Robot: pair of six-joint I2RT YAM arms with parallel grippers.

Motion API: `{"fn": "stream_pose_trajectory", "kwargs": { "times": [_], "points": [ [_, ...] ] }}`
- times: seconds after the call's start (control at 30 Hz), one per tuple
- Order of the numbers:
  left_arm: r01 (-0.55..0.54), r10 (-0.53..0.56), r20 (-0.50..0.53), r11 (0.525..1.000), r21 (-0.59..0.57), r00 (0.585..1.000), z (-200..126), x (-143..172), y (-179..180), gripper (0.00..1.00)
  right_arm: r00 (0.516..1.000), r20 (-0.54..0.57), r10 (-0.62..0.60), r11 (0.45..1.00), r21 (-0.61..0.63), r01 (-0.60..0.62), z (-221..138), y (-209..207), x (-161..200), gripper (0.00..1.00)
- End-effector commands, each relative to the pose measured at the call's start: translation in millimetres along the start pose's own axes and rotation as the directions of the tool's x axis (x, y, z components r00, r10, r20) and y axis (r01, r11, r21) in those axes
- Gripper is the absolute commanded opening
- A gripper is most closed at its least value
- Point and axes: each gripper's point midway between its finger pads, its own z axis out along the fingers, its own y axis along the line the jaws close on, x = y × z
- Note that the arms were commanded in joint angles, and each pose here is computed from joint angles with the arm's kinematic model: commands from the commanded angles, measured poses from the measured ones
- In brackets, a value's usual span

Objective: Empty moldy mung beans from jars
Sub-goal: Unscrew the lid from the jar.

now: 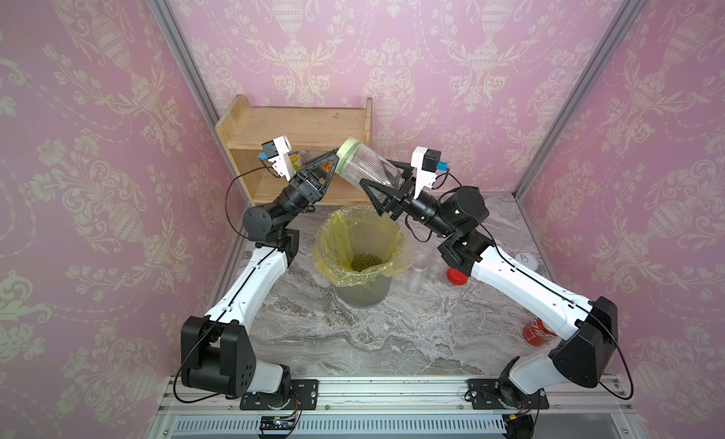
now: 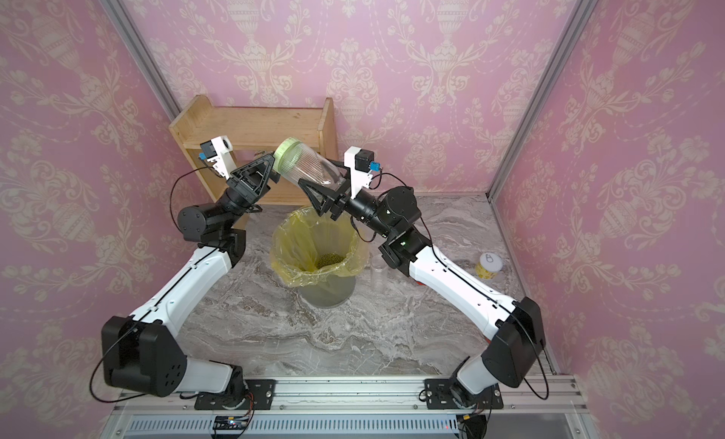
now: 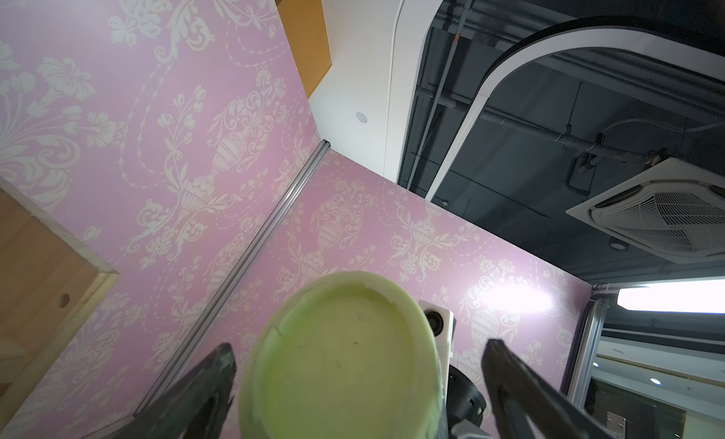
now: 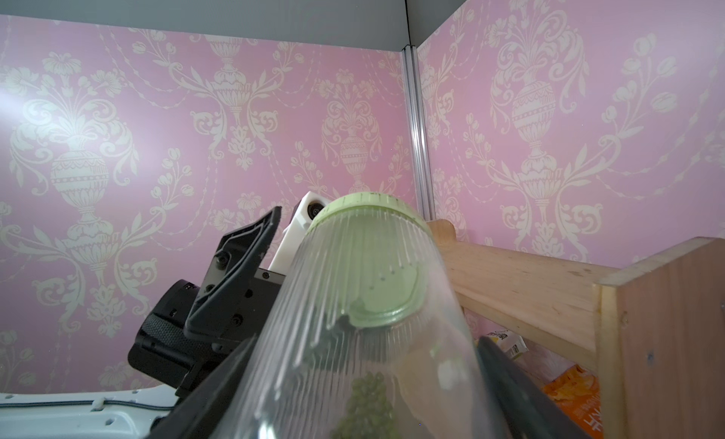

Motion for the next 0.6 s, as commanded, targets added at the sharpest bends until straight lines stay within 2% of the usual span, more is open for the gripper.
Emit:
{"fn": "stream_pose_trajectory", "kwargs": {
  "times": [0.0, 0.27, 0.57],
  "points": [
    [-0.035, 0.036, -0.022, 0.999, 0.025, 0.999, 2.0, 4.5, -10.3, 0.98, 0.99, 0.144, -0.007, 0.998, -0.067, 0.017, -4.0, 19.3, -41.2, 0.12],
    [-0.028, 0.028, 0.016, 1.0, 0.014, 0.999, 3.2, -2.0, -6.3, 0.96, 0.99, 0.142, 0.013, 0.997, -0.081, -0.002, -1.1, 18.4, -35.2, 0.12],
    [-0.018, 0.018, 0.006, 1.0, 0.021, 1.0, 6.5, -0.8, -3.8, 0.93, 0.992, 0.124, 0.021, 0.996, -0.086, -0.011, 5.3, 15.5, -27.0, 0.12]
  ]
}}
